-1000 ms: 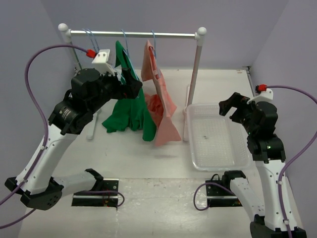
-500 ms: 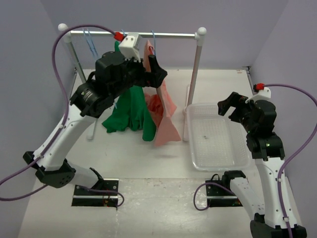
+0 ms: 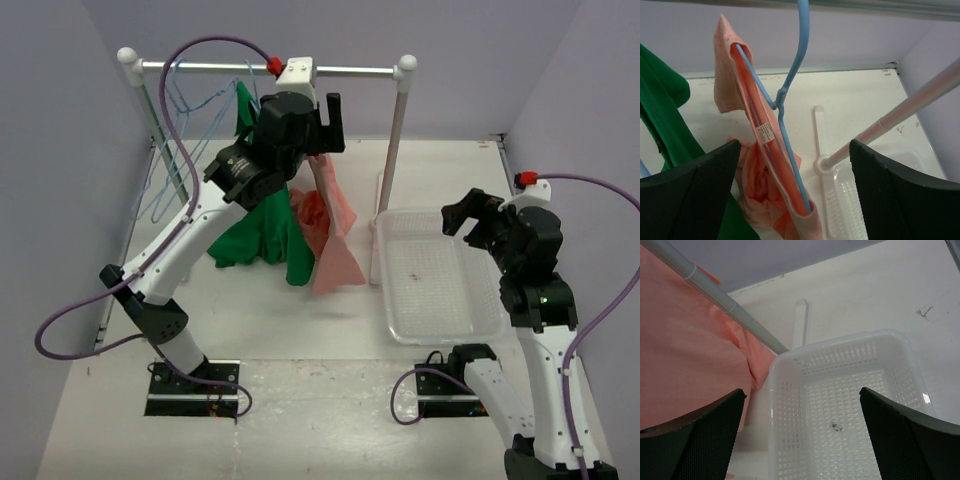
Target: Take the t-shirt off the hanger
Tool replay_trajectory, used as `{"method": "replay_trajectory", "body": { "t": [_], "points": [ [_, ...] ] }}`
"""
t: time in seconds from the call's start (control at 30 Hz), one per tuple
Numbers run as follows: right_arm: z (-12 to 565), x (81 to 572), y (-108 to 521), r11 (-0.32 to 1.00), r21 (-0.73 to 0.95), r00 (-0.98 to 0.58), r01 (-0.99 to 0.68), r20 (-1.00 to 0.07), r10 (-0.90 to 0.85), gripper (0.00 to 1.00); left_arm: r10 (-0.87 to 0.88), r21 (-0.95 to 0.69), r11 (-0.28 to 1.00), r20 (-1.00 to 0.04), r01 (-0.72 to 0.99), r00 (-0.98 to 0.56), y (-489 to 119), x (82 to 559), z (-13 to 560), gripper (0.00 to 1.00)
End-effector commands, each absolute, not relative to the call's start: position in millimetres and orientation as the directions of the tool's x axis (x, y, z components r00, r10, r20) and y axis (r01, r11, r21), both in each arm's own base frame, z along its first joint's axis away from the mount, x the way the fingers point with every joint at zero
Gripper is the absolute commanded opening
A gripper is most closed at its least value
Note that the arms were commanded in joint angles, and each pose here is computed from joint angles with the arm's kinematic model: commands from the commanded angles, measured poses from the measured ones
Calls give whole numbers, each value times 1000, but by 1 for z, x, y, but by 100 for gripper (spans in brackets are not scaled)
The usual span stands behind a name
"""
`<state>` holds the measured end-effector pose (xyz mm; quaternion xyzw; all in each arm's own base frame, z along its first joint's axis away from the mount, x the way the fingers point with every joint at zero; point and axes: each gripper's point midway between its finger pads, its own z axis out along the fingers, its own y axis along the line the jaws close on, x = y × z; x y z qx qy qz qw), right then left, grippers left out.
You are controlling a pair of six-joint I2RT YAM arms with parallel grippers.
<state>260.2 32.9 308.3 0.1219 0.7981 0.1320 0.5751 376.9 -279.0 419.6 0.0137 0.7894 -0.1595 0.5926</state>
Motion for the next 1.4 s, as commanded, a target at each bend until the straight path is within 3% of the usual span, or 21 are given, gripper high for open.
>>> {"method": "replay_trajectory", "body": {
  "t": [0.0,0.23,0.3,0.4,0.57,0.67,0.83,1.17,1.37],
  "points": [
    [315,264,29,944,329,-274,39,-905,327,99,-211,-245,957,-954,154,-212,-275,393,442,90],
    [314,263,23,947,314,-259,66,-911,320,99,-211,-225,973,-959,58,-189,-269,409,432,80],
    [313,262,21,947,312,-257,73,-912,320,99,-209,-217,976,-961,22,-183,-265,414,427,72],
    [314,261,21,948,310,-252,72,-914,318,99,-215,-220,975,-960,9,-178,-262,420,425,55],
    [313,262,20,949,307,-255,78,-914,316,99,-226,-234,972,-958,25,-178,-264,428,423,16],
    [313,262,19,949,306,-252,81,-915,316,99,-229,-235,972,-959,17,-169,-259,429,426,0],
    [316,260,20,948,308,-244,74,-917,317,99,-197,-208,975,-971,75,-136,-259,424,437,0],
    [318,260,27,949,313,-243,31,-919,311,99,-183,-173,951,-983,257,13,-242,373,513,0],
    [318,261,35,950,311,-249,-19,-922,297,99,-175,-161,904,-985,396,-2,-244,333,510,0]
  ]
}}
